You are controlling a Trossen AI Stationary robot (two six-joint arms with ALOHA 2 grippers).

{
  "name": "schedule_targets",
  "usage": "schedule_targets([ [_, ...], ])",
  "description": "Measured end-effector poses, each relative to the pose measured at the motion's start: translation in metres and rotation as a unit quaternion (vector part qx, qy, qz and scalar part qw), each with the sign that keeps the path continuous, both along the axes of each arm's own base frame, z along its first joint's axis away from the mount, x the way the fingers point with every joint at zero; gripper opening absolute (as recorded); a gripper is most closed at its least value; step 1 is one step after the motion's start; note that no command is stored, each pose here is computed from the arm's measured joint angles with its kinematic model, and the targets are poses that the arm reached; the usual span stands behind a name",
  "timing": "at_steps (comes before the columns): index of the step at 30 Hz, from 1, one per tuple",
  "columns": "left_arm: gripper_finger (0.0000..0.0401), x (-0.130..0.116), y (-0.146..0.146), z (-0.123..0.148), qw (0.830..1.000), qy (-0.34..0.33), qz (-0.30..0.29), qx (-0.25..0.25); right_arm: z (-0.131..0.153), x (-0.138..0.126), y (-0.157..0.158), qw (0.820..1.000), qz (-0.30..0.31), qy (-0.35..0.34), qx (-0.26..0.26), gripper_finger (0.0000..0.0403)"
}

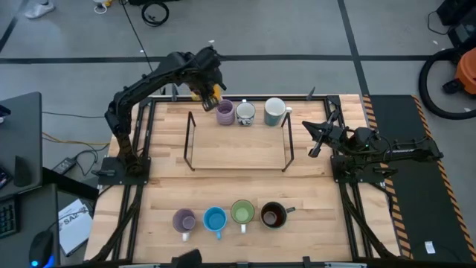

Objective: Place coffee mugs
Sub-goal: Put the yellow mug on the shelf

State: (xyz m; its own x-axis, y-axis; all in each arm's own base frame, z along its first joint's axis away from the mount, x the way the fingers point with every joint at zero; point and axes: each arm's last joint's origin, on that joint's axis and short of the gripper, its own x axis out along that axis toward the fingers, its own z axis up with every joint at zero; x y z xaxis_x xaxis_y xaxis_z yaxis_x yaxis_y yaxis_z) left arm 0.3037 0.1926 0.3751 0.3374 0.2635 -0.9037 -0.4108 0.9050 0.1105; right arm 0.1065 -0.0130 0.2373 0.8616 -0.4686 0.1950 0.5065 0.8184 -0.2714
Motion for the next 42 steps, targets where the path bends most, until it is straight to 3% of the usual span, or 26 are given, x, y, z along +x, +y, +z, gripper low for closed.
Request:
schedule_targets([
  [5,0.0026,0.014,-0.030,-0.002,0.999,-0.005,-0.028,-0.042,0.000,0.000,0.000,1.000,0.000,0.000,0.000,0.0009],
  [10,0.0026,0.028,-0.063,-0.004,0.997,0.002,-0.052,-0.050,0.000,0.000,0.000,1.000,0.000,-0.001,0.002,0.0009],
  [17,0.0026,0.045,-0.096,-0.048,0.993,0.057,-0.098,-0.042,0.000,0.000,0.001,1.000,0.019,-0.004,0.004,0.0009],
  [28,0.0026,0.035,-0.092,-0.098,0.982,0.126,-0.128,-0.053,0.000,0.000,0.001,1.000,0.020,-0.006,0.005,0.0009],
  [42,0.0026,0.024,-0.080,-0.082,0.989,0.063,-0.127,-0.030,-0.002,0.003,0.001,1.000,0.025,0.003,0.013,0.0009],
])
